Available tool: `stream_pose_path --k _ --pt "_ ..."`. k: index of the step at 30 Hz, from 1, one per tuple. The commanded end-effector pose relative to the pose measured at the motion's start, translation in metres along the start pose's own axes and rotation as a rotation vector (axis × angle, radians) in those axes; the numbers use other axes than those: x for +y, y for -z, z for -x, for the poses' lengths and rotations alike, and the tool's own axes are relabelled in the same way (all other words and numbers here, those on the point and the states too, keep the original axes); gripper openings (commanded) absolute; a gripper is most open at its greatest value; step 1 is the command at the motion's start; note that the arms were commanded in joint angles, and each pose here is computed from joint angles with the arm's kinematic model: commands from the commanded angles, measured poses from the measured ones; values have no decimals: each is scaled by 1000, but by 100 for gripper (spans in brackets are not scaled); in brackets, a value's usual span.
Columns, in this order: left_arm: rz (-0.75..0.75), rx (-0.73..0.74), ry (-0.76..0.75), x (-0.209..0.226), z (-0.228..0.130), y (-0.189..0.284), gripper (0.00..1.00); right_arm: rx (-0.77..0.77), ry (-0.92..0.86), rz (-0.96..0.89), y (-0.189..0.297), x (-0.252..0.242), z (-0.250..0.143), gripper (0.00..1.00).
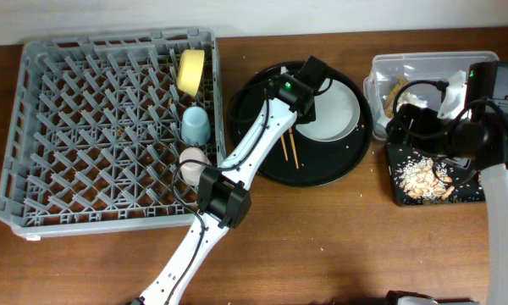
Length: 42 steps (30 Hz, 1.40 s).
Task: Sort waste into correct bins and load items into the dishwasher rack
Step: 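Grasp the white plate with the left gripper and lift it off the tray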
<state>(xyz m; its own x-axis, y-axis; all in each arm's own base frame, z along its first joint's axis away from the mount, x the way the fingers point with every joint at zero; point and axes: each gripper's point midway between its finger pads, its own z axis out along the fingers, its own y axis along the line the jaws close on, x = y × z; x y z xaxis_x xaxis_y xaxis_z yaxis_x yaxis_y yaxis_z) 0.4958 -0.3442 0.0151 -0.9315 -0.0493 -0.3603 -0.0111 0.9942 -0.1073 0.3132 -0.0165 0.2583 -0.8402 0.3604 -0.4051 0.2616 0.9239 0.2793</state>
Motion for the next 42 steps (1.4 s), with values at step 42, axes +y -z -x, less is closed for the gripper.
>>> stream_pose_path --k 42 --pt "938 -450 -217 263 141 340 0 5 0 -13 -2 -4 -1 98"
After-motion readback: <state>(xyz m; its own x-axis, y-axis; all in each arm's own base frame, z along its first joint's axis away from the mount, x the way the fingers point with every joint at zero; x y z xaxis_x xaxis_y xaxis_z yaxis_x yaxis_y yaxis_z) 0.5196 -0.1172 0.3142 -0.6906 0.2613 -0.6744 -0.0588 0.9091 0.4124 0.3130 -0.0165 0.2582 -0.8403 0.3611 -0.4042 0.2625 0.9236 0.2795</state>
